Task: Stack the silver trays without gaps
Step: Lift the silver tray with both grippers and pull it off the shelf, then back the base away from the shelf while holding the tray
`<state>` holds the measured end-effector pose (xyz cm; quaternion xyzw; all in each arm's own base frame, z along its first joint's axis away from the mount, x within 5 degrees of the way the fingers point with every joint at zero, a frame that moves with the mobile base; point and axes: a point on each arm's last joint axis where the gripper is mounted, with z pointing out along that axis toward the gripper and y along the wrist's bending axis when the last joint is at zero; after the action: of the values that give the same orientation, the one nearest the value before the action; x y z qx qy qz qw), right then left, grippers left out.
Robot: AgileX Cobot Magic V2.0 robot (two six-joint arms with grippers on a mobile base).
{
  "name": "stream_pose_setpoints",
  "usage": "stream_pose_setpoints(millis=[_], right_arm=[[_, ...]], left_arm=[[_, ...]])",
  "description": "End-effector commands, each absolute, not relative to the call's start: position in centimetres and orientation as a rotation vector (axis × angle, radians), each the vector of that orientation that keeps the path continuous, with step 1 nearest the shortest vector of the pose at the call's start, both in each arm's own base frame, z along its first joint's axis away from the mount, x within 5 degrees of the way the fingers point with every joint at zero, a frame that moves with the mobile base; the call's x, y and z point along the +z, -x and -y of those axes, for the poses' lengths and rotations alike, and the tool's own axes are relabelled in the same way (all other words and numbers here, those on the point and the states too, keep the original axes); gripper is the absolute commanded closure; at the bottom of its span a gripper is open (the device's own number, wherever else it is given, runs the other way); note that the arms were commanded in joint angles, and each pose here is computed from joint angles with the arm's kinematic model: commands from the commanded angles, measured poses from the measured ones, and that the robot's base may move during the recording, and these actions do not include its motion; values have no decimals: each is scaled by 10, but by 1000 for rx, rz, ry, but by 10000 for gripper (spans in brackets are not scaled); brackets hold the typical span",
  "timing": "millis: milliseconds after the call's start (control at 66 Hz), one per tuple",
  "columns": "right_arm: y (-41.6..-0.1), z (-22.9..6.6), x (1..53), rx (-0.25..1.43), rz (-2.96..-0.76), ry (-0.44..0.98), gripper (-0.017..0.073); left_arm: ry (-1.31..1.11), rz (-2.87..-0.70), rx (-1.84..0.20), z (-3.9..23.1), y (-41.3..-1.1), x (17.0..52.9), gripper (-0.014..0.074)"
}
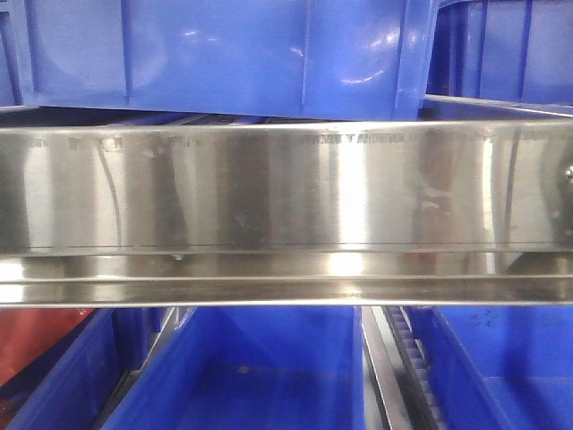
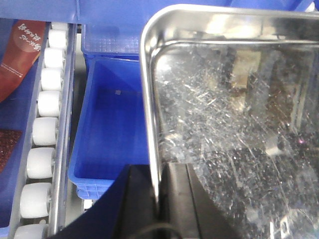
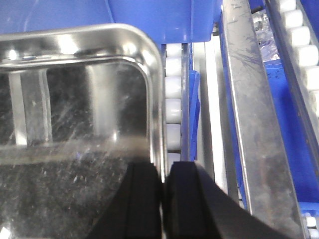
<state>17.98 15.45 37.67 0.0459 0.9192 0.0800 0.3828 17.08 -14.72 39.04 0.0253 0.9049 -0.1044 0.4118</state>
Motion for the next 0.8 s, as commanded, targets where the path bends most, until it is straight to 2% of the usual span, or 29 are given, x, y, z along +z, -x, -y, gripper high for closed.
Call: stream_pose_setpoints(millis=[0,788], right_arm=[[-180,-154,384,228,-2290,-96,564],[-180,-154,384,232,-2288,-94,564]], left_arm=[[-83,-2258,-293,148,-168,393,610],[-83,-2259,-295,148,-168,393,610]])
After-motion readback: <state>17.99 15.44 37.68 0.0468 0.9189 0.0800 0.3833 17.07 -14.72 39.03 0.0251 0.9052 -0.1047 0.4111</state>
